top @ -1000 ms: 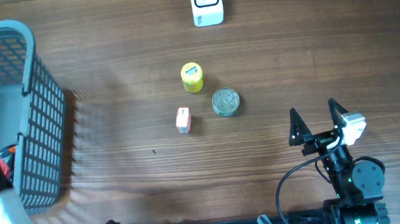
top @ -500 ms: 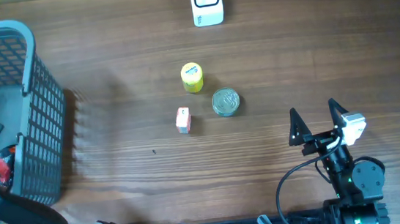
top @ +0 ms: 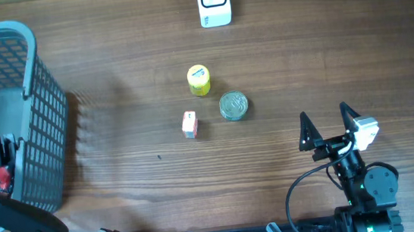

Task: Scan the item barcode
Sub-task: 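Reach the left gripper into the basket and grasp the black-orange packet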

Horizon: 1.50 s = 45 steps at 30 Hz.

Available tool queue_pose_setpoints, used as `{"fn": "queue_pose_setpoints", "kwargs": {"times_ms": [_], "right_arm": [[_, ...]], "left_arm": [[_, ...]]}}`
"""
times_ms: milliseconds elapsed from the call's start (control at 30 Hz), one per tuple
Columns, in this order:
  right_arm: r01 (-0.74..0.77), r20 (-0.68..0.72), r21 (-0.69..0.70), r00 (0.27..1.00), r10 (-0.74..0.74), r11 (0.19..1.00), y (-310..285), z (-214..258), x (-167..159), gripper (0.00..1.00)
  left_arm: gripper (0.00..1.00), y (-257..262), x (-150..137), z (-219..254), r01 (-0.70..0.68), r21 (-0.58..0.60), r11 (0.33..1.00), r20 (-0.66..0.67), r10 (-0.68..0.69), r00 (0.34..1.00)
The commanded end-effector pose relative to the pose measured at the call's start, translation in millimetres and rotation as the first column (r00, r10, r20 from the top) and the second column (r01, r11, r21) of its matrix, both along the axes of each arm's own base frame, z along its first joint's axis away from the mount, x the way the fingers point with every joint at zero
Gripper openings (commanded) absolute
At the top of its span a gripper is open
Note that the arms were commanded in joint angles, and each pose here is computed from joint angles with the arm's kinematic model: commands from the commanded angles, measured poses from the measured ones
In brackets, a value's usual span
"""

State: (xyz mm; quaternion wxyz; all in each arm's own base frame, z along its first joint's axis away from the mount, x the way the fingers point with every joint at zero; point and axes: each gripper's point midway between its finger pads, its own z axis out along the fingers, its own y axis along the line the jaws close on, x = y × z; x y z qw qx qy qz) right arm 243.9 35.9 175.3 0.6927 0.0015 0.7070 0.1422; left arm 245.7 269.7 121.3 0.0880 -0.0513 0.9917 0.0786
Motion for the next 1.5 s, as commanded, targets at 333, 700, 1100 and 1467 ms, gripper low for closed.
{"fn": "queue_pose_setpoints", "kwargs": {"times_ms": [333,700,1100,1467], "right_arm": [[0.006,0.008,0.007,1.0,-0.006,1.0,-1,2,0,1.0],[0.006,0.007,0.007,1.0,-0.006,1.0,-1,2,0,1.0],[0.006,0.006,0.007,1.0,-0.006,1.0,-1,1,0,1.0],[0.005,0.005,0.007,1.0,-0.005,1.0,-1,1,0,1.0]], "left_arm": [[1.0,4,0,-98,0.087,-0.154,0.984,-0.143,-0.11,0.984],[0.7,-6,10,-97,0.044,-0.21,0.977,-0.078,-0.061,0.995],[1.0,-2,-36,-96,-0.027,-0.167,0.986,-0.299,-0.025,0.954],[0.35,-3,-50,-94,-0.006,-0.165,0.986,-0.365,-0.056,0.929]]}}
